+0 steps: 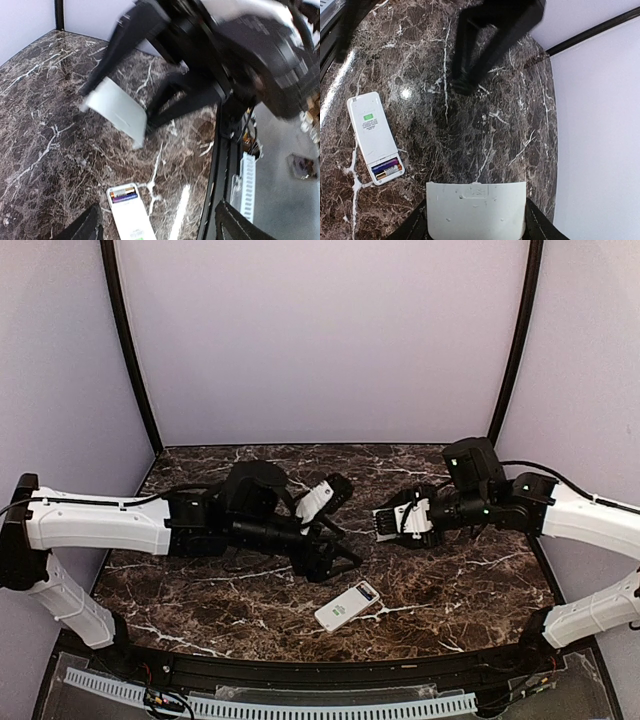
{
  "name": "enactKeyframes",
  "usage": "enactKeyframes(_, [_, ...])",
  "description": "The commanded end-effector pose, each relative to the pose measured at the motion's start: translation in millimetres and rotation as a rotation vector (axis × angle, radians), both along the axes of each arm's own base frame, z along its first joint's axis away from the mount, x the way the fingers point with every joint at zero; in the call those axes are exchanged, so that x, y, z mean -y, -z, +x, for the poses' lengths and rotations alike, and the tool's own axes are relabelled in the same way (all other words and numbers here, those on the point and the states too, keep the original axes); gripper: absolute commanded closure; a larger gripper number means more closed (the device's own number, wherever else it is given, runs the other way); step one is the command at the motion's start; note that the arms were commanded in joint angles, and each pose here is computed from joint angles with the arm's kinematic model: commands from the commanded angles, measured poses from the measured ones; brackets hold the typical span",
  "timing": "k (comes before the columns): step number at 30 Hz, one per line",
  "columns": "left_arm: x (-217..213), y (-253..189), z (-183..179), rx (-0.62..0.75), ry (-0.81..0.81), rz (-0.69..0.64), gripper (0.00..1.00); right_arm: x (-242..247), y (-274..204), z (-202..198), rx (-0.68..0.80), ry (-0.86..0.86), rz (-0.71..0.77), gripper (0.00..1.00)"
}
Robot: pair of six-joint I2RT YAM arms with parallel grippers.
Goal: Load the batteries into the remote control
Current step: Adjust the remote control without the battery cover at the center of the board.
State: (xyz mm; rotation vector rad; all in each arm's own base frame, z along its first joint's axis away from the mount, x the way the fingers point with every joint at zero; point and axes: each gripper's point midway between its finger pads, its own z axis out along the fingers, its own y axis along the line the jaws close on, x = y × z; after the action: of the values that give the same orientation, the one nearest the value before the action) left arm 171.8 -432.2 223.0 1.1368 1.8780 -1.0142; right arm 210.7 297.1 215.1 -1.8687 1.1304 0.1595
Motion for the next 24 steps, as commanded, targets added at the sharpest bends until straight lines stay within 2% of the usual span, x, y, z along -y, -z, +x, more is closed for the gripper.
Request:
enactKeyframes(1, [-24.1,103.4,-12.4,0.217,0.03,0.466,0.23,29.0,21.6,0.5,-0.065,0.103,-0.08,0.64])
enactKeyframes(4, [-26.3,133.7,-17.3,0.185,0.017,0.56,0.22,51.0,36.1,1.0,-0.066,0.171,-0.162,0.64])
enactKeyframes(7, [-24.3,156.9,-16.5,0.168,-0.001,0.564,0.12,67.8,44.9,-5.0,-0.076,0.204,-0.211,0.64])
enactKeyframes(9, [-24.7,170.9,-11.5,0.168,-0.022,0.597,0.1,73.8,45.5,-9.0,-0.073,0.211,-0.215,0.64])
enactKeyframes(14, [-18.4,197.2,-3.8,0.167,-0.036,0.662,0.09,79.8,46.6,-15.1,-0.087,0.216,-0.22,0.64])
enactKeyframes(18, [-21.0,214.8,-4.7,0.1,-0.043,0.673,0.09,77.8,46.3,-18.0,-0.102,0.203,-0.213,0.64])
enactKeyframes(20, [-25.9,219.8,-4.9,0.035,-0.048,0.664,0.13,76.7,47.1,-19.0,-0.107,0.194,-0.213,0.63])
enactKeyframes(23, [-31.9,224.2,-9.1,-0.011,-0.025,0.669,0.29,74.2,49.8,-20.6,-0.119,0.179,-0.215,0.63])
enactKeyframes(24, [-32.4,225.6,-19.2,-0.039,0.026,0.663,0.33,72.6,50.8,-22.3,-0.13,0.169,-0.214,0.63])
